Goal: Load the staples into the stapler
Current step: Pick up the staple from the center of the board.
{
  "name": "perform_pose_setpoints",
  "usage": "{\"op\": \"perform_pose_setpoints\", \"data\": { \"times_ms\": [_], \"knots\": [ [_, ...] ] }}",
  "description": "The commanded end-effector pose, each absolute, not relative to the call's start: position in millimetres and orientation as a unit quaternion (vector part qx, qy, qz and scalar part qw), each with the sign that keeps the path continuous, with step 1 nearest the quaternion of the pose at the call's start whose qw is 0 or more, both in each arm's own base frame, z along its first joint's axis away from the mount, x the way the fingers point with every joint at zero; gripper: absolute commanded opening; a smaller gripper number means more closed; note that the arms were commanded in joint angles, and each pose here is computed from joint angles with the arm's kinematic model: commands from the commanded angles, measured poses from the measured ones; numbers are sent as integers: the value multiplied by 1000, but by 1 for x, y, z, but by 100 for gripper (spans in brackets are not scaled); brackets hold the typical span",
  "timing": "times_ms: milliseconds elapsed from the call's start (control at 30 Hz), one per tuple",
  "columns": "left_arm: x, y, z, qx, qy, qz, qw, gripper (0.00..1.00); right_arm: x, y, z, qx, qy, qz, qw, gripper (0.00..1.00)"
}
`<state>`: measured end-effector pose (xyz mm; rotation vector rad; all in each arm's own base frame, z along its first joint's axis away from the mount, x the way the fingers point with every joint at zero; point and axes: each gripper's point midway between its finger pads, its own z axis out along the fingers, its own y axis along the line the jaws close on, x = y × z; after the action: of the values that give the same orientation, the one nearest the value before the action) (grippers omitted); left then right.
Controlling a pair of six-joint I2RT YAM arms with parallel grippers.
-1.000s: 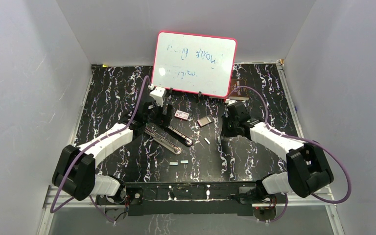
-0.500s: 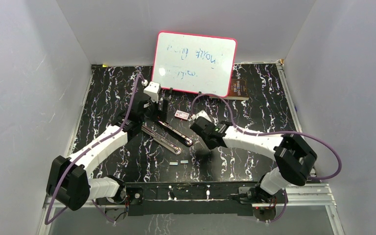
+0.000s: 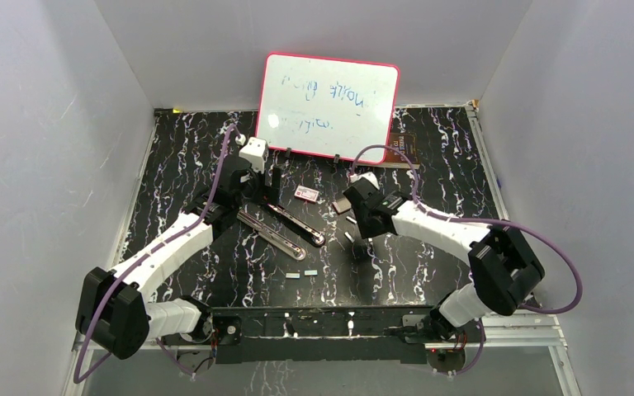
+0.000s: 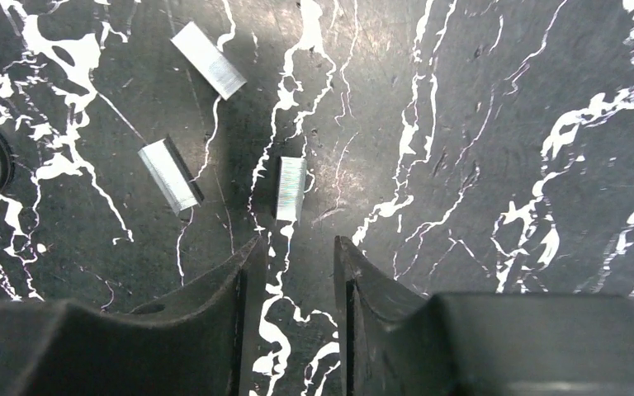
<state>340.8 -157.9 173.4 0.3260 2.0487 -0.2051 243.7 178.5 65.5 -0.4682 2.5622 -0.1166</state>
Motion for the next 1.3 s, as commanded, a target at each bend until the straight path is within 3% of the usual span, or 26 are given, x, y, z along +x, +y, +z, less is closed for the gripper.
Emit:
{"op": "perform_pose_setpoints", "data": {
  "times_ms": [0, 167, 567, 1033, 1267],
  "knots": [
    [346, -157, 193, 126, 839, -90, 522, 91, 245, 188, 56, -125, 959, 31, 253, 44],
    [346, -159, 191, 128, 839, -92, 520, 91, 249, 190, 45, -105, 962, 62, 243, 47],
    [346, -159, 191, 129, 839, -91, 520, 91, 247, 177, 21, -107, 971, 16, 214, 46],
    [344, -160, 195, 128, 836, -98, 525, 91, 241, 167, 15, -101, 973, -3, 208, 22],
    [340, -169, 205, 106, 833, -138, 526, 92, 258, 177, 44, -102, 956, 33, 274, 20]
  ]
}}
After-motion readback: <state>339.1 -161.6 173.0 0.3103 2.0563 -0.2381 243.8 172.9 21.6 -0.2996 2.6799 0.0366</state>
